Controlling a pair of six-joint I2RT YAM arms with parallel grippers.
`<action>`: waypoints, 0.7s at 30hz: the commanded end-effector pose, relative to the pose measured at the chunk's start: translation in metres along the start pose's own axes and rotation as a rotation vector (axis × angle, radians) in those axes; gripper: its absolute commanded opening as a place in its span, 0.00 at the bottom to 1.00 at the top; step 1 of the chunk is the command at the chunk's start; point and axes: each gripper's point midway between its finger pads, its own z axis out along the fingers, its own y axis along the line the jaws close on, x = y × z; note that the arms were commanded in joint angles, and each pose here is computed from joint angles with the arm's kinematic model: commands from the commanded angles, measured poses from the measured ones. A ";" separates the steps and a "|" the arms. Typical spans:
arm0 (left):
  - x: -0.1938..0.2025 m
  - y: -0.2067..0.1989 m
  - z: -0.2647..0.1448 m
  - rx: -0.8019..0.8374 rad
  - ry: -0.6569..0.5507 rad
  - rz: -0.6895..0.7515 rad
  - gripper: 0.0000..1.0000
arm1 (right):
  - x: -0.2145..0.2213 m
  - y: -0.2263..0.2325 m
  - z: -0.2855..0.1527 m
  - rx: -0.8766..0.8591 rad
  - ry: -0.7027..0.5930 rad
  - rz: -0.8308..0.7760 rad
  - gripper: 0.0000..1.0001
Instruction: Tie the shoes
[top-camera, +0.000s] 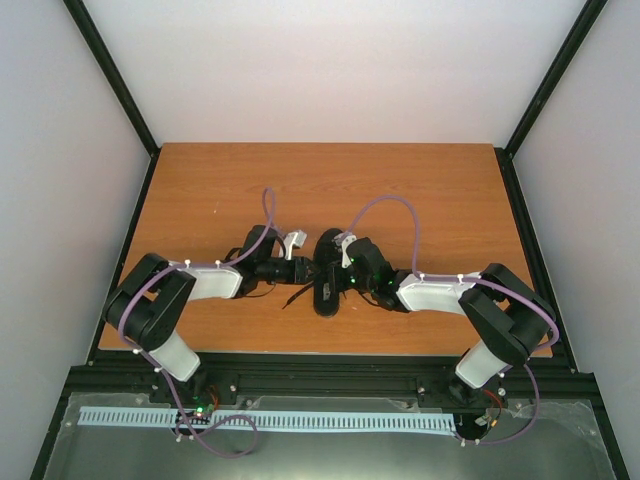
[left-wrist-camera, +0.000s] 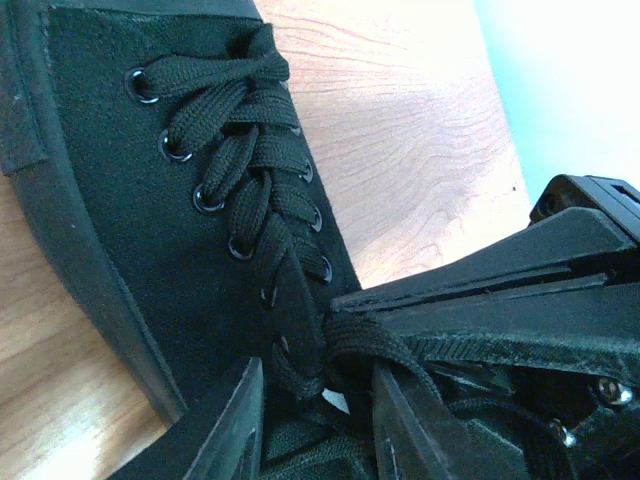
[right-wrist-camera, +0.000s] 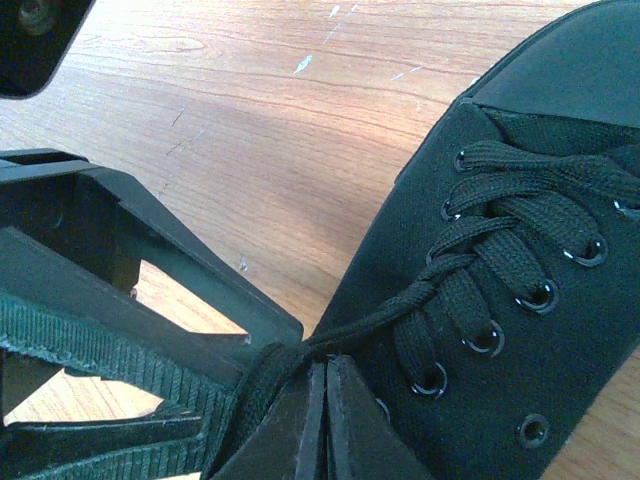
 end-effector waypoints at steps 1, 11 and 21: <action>-0.003 -0.011 0.004 0.072 -0.002 0.014 0.32 | -0.011 0.008 0.002 -0.026 -0.042 0.003 0.03; -0.004 -0.010 0.006 0.073 0.000 0.005 0.12 | -0.011 0.008 0.002 -0.032 -0.042 0.005 0.03; -0.007 0.001 -0.005 -0.026 -0.057 0.002 0.01 | -0.009 0.006 -0.002 -0.020 -0.048 0.008 0.03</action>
